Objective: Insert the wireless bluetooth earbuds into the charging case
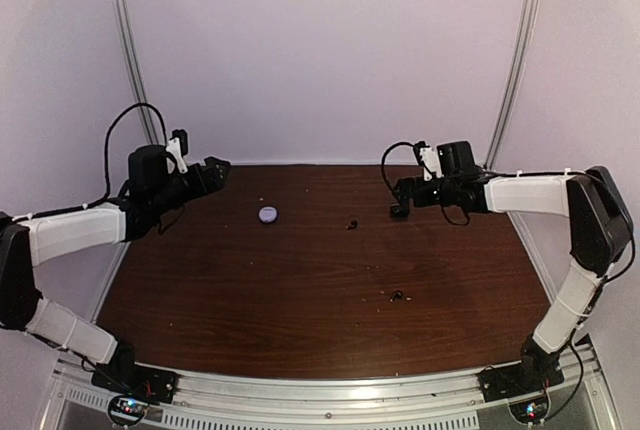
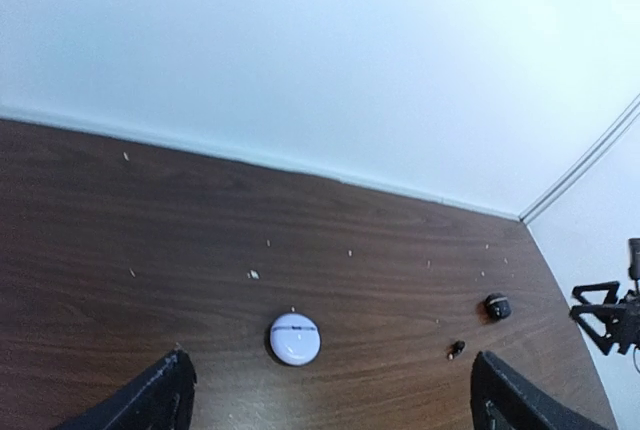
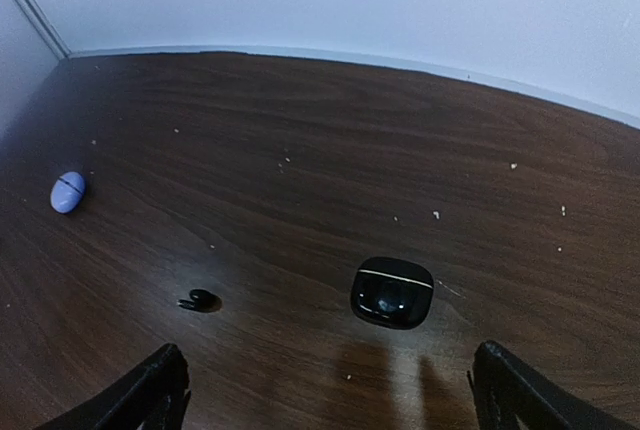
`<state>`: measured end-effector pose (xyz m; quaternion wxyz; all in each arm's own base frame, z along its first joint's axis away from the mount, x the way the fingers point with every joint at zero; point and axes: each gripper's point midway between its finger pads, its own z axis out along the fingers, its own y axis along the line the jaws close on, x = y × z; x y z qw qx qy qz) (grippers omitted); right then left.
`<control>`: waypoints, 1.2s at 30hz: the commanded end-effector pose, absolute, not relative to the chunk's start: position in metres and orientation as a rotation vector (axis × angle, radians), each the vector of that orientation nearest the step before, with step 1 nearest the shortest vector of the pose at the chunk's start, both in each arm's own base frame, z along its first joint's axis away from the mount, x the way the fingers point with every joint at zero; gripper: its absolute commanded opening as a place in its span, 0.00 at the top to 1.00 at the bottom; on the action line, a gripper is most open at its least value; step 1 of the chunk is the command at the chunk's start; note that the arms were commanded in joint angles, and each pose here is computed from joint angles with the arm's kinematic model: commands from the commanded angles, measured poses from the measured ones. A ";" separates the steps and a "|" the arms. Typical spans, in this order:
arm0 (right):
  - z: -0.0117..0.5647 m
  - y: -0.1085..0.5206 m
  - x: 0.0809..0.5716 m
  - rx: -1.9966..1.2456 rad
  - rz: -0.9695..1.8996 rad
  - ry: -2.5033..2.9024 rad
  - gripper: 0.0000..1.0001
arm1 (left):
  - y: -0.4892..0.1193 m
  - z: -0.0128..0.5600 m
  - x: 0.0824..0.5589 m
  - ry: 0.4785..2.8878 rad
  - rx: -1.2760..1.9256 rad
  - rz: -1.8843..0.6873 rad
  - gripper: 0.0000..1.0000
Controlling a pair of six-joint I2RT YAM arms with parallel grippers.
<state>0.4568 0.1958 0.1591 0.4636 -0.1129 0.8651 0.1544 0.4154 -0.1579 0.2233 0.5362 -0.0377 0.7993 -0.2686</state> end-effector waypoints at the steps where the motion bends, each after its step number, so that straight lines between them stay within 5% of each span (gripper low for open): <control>1: 0.122 0.179 0.472 -0.232 0.316 2.235 0.01 | -0.131 0.268 0.403 1.680 -0.093 -0.507 0.02; 19: 0.031 0.187 0.511 -0.240 0.284 2.401 0.09 | -0.118 0.280 0.383 1.624 -0.086 -0.463 0.02; 36: 0.028 0.186 0.508 -0.297 0.262 2.389 0.46 | -0.136 0.273 0.387 1.657 0.043 -0.476 0.02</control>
